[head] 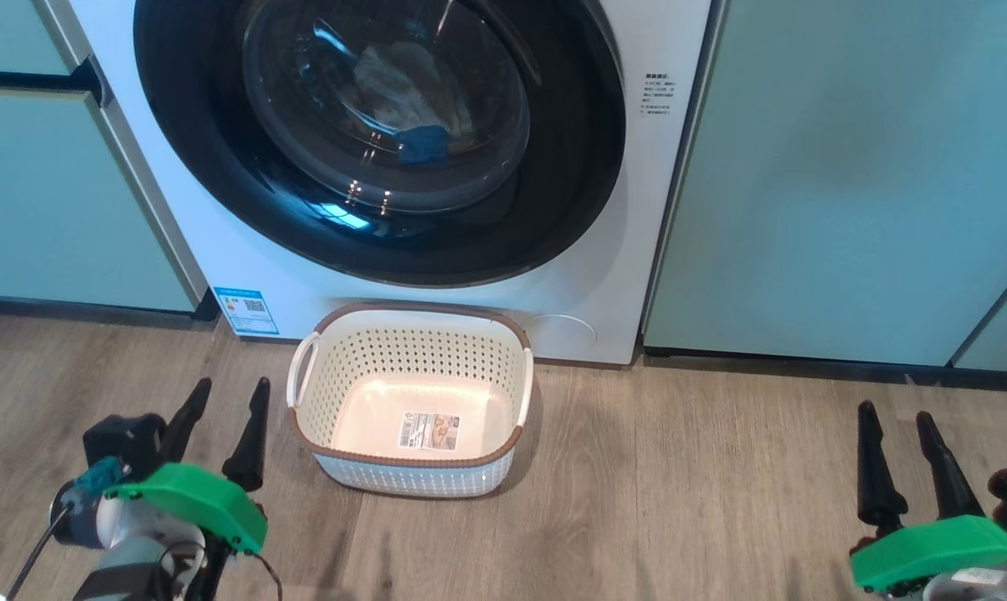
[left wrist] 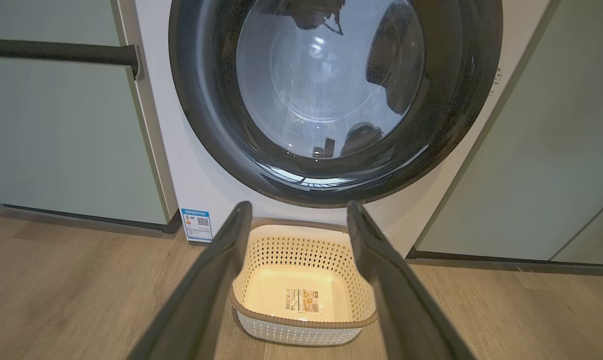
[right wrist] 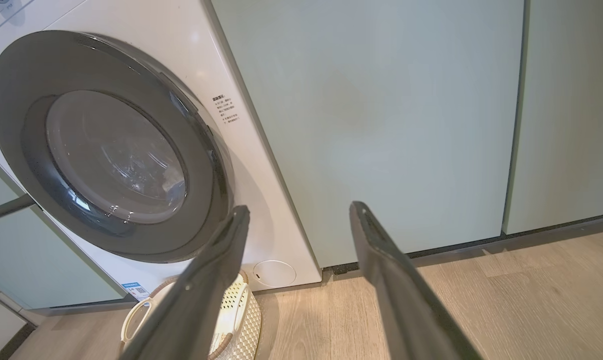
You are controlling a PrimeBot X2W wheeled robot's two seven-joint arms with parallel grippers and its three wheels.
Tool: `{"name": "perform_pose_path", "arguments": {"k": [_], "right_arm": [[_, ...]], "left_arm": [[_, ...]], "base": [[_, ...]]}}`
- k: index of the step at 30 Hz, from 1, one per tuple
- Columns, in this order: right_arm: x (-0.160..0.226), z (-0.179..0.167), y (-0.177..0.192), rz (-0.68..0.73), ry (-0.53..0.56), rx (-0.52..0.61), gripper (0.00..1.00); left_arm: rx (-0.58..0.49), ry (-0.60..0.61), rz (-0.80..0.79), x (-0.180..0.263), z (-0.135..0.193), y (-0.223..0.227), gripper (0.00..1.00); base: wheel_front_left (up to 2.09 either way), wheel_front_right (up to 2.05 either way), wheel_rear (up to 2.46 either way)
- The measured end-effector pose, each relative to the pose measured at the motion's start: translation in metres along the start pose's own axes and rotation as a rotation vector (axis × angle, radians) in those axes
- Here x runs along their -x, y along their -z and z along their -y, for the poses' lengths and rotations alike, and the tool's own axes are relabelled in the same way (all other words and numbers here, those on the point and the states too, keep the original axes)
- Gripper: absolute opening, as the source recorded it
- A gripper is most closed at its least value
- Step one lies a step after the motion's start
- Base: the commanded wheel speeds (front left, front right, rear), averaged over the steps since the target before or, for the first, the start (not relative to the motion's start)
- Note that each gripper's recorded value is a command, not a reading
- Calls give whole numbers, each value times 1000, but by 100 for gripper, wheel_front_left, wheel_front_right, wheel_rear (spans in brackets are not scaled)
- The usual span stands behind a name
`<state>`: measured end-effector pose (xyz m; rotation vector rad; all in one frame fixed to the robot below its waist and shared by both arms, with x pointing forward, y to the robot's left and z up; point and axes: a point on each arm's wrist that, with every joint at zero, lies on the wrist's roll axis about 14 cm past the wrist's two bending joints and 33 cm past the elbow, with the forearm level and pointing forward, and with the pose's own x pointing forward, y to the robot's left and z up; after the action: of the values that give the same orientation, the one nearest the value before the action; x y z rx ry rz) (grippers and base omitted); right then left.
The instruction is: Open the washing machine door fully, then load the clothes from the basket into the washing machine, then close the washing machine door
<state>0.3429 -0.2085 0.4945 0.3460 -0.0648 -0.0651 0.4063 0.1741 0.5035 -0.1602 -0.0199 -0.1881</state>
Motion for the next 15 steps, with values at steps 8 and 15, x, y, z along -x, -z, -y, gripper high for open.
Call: {"name": "perform_pose_path", "arguments": {"k": [8,15], "right_arm": [[18,11,36,-112,40,-7,0],[45,23,71,-231,94,-50,0]], "left_arm": [[51,-22,-119,20,6,44,0],[127,-60,-251,51,10,87,0]], "base": [[0,0,0],[0,0,0]]}}
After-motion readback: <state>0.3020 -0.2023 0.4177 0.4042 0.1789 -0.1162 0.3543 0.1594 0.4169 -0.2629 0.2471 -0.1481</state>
